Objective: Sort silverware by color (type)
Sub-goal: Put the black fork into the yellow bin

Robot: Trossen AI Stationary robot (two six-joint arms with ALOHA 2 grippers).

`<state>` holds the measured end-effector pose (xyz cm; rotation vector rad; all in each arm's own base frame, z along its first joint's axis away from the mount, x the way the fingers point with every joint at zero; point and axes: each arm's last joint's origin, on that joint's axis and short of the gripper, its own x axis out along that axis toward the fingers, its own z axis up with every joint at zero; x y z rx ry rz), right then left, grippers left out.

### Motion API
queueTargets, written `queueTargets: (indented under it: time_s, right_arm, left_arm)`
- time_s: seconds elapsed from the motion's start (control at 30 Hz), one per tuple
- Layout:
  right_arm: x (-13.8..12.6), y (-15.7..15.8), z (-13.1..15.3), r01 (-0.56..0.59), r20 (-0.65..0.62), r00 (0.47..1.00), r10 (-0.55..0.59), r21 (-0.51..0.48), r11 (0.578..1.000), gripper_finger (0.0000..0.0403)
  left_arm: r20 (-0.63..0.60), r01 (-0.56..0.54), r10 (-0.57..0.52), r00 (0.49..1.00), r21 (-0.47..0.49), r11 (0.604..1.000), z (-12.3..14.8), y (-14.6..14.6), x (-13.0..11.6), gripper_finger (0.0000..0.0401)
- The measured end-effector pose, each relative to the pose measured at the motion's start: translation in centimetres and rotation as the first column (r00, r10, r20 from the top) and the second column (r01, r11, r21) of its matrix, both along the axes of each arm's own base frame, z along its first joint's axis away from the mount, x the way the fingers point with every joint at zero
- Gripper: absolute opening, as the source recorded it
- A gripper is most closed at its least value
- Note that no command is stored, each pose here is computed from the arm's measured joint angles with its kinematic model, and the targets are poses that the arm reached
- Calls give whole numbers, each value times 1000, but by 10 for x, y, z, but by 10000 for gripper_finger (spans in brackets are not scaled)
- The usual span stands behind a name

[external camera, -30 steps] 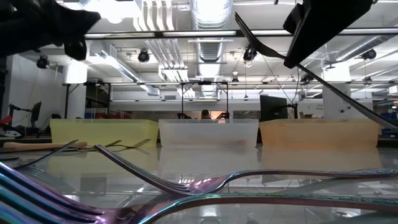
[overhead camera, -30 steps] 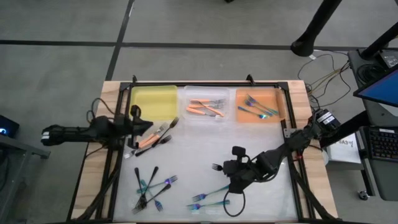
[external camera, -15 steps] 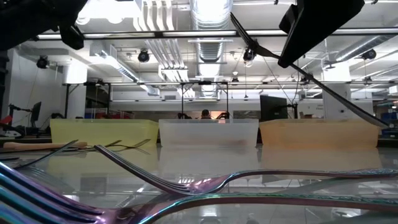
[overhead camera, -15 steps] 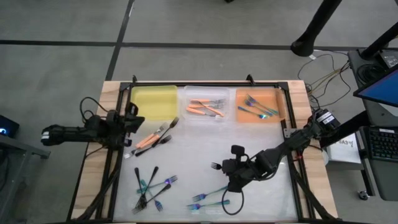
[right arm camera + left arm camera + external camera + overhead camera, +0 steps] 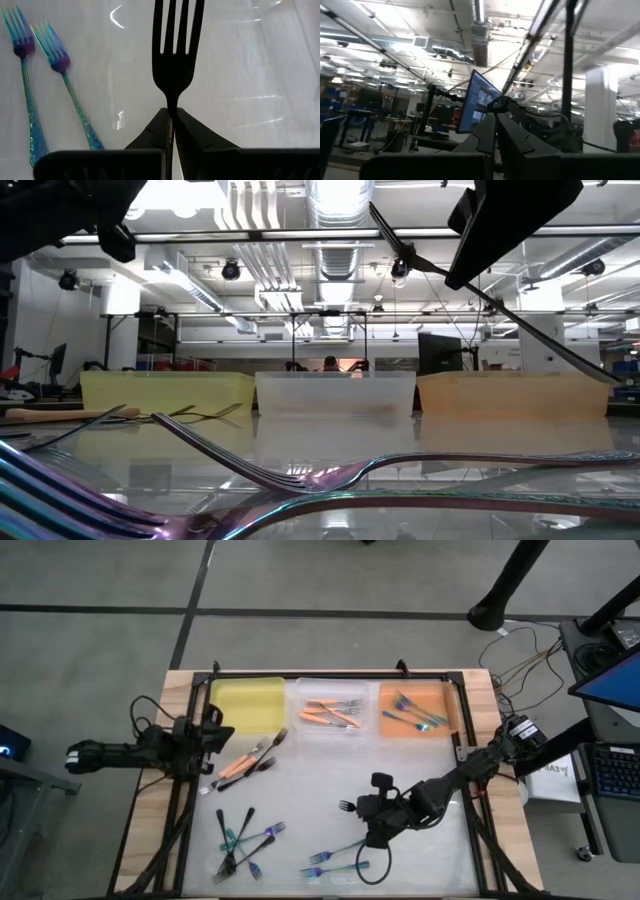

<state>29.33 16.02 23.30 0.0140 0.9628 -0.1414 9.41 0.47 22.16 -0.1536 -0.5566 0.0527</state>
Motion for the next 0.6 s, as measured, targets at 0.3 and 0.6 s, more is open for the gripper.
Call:
queueTargets:
  time_s: [0.3, 0.6]
  right_arm:
    - [11, -21, 0, 26, 0, 1000, -26, -25, 999, 9]
    - [44, -73, 9, 37, 115, 993, -26, -98, 995, 9]
  left_arm:
    - [-84, 34, -54, 995, -219, 975, -10, 2, 13, 0]
    - [-137, -15, -17, 990, -229, 973, -16, 4, 30, 0]
